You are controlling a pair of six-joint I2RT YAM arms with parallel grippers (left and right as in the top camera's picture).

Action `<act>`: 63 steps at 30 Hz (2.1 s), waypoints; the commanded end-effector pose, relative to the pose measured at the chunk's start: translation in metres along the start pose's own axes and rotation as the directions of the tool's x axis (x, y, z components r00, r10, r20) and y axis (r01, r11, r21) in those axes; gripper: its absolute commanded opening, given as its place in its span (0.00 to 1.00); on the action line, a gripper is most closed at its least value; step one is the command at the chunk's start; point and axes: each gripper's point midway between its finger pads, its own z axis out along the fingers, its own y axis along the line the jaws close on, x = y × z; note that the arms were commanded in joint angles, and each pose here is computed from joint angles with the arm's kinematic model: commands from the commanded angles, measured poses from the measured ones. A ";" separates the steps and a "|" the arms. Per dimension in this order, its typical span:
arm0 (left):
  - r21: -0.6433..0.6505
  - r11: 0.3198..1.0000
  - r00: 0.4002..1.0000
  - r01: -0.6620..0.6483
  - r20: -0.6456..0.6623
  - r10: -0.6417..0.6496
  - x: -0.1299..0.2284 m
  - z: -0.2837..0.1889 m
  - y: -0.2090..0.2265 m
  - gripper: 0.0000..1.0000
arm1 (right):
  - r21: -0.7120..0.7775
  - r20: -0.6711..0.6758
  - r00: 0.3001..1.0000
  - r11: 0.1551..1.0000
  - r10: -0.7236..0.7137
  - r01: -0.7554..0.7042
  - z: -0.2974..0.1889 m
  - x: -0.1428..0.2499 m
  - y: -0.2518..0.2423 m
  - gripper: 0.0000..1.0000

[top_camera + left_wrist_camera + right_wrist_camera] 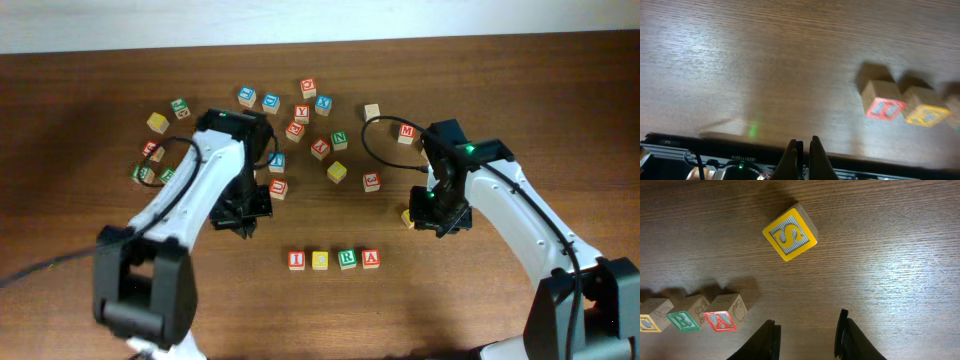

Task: Spell out ICRA
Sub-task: 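Lower both grippers to the ends of the I-C-R-A row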

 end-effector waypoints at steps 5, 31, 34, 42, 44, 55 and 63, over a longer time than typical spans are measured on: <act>0.054 0.998 0.968 0.017 0.250 -0.030 0.051 -0.015 0.018 0.00 | -0.003 0.002 1.000 1.000 0.011 -0.011 0.001 0.001 0.001 0.33; 0.137 0.990 0.997 -0.041 0.073 0.031 0.022 0.103 -0.047 0.00 | -0.126 -0.046 0.998 0.991 0.031 -0.036 0.070 0.042 0.041 0.04; 0.144 0.989 0.997 -0.042 0.070 0.032 0.021 0.106 -0.049 0.00 | -0.131 -0.045 0.998 0.990 0.037 -0.042 0.071 0.043 0.046 0.04; 0.159 0.983 0.996 -0.088 0.031 0.084 0.025 0.126 -0.070 0.00 | -0.140 -0.031 0.999 0.990 0.015 -0.020 0.073 0.047 0.060 0.04; 0.165 0.981 0.994 -0.102 0.045 0.096 0.022 0.129 -0.076 0.00 | -0.140 -0.031 0.999 0.990 0.011 -0.015 0.073 0.048 0.061 0.04; 0.159 0.981 0.991 -0.116 0.079 0.104 0.015 0.128 -0.076 0.00 | -0.154 -0.033 0.999 0.988 0.009 -0.014 0.072 0.048 0.064 0.04; 0.159 0.976 0.987 -0.147 0.088 0.134 0.015 0.128 -0.079 0.01 | -0.170 -0.041 0.999 0.985 0.031 -0.038 0.072 0.048 0.067 0.04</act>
